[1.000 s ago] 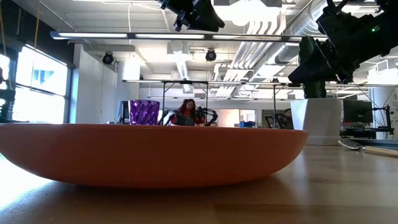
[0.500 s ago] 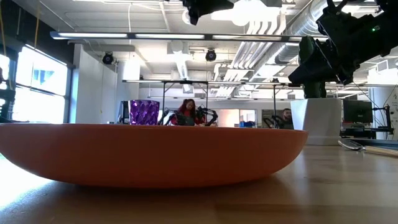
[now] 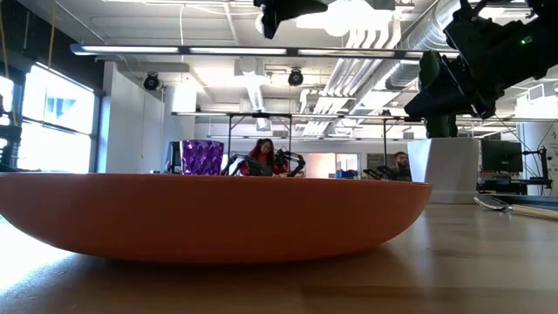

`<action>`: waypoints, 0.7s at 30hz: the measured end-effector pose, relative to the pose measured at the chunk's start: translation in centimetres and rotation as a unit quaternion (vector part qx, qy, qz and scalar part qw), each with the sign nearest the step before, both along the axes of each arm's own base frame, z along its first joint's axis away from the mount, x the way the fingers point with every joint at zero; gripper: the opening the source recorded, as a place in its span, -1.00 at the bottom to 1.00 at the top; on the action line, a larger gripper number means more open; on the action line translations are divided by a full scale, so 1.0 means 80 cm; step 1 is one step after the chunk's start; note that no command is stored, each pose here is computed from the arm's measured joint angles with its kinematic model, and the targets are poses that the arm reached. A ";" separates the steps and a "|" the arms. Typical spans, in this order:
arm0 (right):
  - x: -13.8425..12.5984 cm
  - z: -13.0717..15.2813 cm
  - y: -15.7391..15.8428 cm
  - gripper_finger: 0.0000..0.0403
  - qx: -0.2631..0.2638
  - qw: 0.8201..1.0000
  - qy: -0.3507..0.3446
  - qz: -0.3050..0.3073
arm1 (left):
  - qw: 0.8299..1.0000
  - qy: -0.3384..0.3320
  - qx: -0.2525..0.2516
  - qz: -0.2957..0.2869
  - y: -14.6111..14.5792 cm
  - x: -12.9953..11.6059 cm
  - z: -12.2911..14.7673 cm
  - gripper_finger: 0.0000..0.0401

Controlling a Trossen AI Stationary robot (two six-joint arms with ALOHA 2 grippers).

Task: Pick and place plate/cup/fork/spoon on tray
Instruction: Put the orange plate into the serving tray

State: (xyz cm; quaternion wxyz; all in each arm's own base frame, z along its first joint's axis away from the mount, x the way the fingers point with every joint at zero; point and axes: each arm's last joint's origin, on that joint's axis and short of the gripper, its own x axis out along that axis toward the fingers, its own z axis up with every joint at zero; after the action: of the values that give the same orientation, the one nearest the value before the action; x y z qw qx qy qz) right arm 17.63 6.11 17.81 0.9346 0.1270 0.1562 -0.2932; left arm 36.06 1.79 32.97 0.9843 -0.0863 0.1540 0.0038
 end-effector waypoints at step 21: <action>-0.001 -0.002 0.002 -0.59 0.015 1.000 0.009 0.017 | 0.978 0.200 -0.004 0.063 -0.055 -0.025 -0.043 -0.36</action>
State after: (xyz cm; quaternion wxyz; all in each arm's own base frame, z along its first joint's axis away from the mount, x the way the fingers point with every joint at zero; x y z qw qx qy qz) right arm 17.58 6.23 17.65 0.9359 0.1357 0.1714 -0.2762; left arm 34.04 -2.59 29.57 0.9311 -0.0975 0.3417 0.0823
